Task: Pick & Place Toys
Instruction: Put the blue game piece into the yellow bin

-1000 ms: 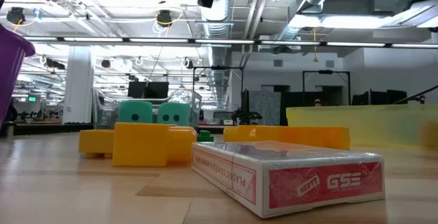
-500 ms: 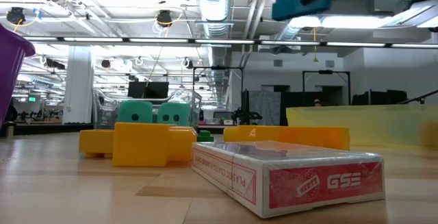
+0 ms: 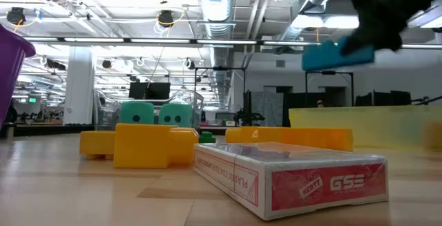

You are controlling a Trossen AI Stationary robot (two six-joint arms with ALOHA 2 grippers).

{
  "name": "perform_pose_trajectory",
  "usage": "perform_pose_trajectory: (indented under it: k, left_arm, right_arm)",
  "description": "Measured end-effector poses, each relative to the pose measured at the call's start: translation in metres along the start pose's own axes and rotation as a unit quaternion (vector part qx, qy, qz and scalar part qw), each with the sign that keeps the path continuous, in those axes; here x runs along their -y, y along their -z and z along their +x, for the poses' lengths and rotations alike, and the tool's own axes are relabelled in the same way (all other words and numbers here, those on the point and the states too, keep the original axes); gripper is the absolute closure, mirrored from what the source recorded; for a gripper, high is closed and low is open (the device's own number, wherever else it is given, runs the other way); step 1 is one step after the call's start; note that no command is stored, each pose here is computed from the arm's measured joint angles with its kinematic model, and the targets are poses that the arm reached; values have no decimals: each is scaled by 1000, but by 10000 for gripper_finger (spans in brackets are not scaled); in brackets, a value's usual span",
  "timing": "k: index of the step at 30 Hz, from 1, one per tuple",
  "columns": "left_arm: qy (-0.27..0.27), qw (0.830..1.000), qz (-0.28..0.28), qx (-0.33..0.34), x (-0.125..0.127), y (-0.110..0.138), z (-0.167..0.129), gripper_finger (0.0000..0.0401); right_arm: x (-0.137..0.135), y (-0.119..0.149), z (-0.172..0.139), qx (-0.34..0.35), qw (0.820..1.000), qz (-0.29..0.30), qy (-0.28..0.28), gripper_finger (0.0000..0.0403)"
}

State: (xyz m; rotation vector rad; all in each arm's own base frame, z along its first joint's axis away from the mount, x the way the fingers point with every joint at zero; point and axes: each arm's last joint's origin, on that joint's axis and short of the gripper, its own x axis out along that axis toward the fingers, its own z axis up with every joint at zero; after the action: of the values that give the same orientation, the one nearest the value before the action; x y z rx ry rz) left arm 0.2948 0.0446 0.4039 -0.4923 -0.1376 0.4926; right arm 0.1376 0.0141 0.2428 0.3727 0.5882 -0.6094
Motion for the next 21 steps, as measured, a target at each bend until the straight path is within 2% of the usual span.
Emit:
perform_pose_trajectory:
  k: [5,9,17,21]
  left_arm:
    - [-6,1000,5,-12,-1,3,0,88]
    - [-10,1000,7,-18,-2,4,0,89]
    - [-12,1000,9,-22,-3,5,0,92]
    - [-13,1000,9,-23,-3,5,0,93]
  right_arm:
    - [12,37,16,-17,1000,3,2,269]
    - [16,51,27,-7,1000,12,-8,269]
    - [21,70,43,-3,999,-24,-21,269]
    - [26,75,48,-4,999,-43,-7,269]
